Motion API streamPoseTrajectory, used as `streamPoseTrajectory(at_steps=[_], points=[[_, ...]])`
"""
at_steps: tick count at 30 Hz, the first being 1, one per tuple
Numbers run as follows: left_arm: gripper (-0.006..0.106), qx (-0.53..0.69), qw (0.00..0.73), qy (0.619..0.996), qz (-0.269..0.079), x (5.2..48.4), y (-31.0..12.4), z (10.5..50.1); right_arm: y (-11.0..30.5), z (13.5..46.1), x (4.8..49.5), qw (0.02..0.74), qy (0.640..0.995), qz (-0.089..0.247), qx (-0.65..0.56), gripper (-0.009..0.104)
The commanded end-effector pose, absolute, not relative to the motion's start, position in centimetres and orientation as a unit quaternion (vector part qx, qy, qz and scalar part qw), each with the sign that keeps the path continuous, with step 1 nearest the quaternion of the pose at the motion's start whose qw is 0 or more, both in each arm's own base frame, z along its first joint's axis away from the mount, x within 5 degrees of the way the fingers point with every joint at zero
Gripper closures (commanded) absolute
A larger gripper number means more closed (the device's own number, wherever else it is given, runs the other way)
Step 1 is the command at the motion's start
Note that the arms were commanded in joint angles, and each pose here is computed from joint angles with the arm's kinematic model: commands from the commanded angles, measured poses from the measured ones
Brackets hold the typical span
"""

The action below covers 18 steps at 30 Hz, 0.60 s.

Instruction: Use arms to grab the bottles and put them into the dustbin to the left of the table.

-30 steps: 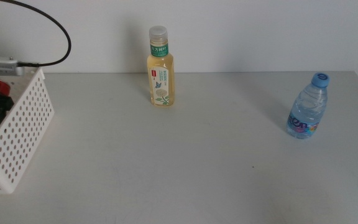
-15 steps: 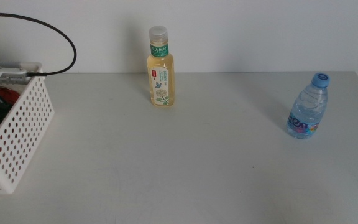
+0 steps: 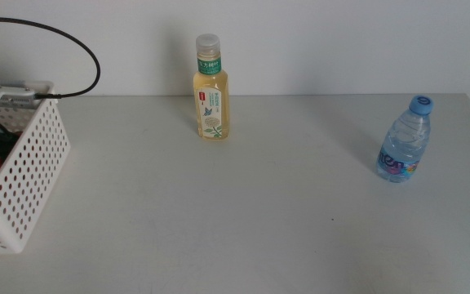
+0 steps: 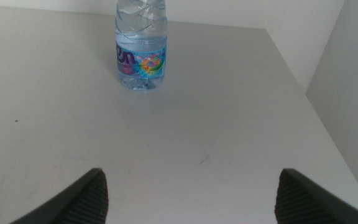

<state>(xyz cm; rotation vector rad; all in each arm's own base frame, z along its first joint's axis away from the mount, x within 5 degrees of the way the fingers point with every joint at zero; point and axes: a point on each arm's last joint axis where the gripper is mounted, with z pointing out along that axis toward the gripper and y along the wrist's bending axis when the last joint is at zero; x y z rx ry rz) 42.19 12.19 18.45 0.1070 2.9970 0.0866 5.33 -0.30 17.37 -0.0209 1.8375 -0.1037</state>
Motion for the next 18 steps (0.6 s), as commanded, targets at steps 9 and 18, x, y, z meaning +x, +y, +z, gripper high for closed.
streamPoseTrajectory(at_steps=[9,18], points=[[0.007,0.01,0.082,0.996,0.041,41.5,12.2,24.6,-0.4,18.4,5.3,0.643,0.764,-0.057,-0.012,0.02],[0.007,-0.047,0.165,0.985,0.026,38.7,9.6,33.8,-0.4,18.4,5.3,0.643,0.764,-0.057,-0.012,0.02]])
